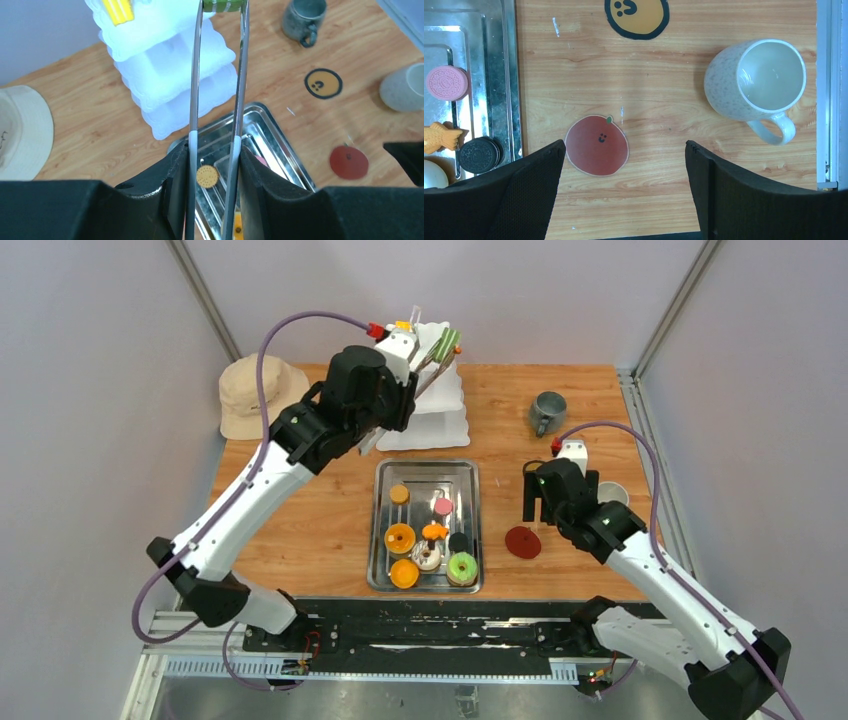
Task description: Serve the afternoon tea
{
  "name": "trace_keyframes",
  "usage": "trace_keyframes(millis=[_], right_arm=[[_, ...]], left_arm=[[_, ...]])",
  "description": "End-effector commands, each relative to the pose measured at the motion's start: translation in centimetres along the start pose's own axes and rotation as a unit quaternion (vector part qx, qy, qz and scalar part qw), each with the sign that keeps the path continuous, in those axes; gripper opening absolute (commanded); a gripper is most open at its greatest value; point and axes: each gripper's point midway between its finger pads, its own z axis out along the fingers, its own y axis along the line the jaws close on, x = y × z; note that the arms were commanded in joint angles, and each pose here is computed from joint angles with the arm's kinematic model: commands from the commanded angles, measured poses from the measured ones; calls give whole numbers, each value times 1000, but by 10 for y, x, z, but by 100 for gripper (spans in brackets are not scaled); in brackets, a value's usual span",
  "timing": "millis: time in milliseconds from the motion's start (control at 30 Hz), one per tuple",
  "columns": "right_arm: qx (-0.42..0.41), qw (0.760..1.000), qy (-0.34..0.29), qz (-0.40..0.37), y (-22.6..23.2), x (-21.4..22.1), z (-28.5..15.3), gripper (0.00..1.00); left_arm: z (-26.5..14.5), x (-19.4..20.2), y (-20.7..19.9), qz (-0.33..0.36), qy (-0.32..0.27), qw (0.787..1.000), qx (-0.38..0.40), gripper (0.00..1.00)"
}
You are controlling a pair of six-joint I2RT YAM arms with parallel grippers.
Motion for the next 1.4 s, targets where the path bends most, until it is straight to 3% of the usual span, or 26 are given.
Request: trace_keyframes(millis=[0, 500, 733, 933, 1367], right_arm=[[4, 1000, -8, 7, -4, -1, -5, 88], [8, 1000, -6, 6, -7, 0, -8, 88], [8, 1000, -4, 9, -8, 4, -8, 88], [10, 1000, -2, 9, -9, 5, -8, 88], [8, 1000, 0, 9, -8, 6, -8, 88]], left_arm=[[24, -17, 21, -28, -11, 997, -70, 19], [74, -11, 43, -64, -9, 993, -100, 24], [86, -3, 43, -59, 13, 993, -98, 35], [88, 0, 41, -57, 20, 994, -95, 47], [57, -26, 42, -59, -17, 995, -84, 49]])
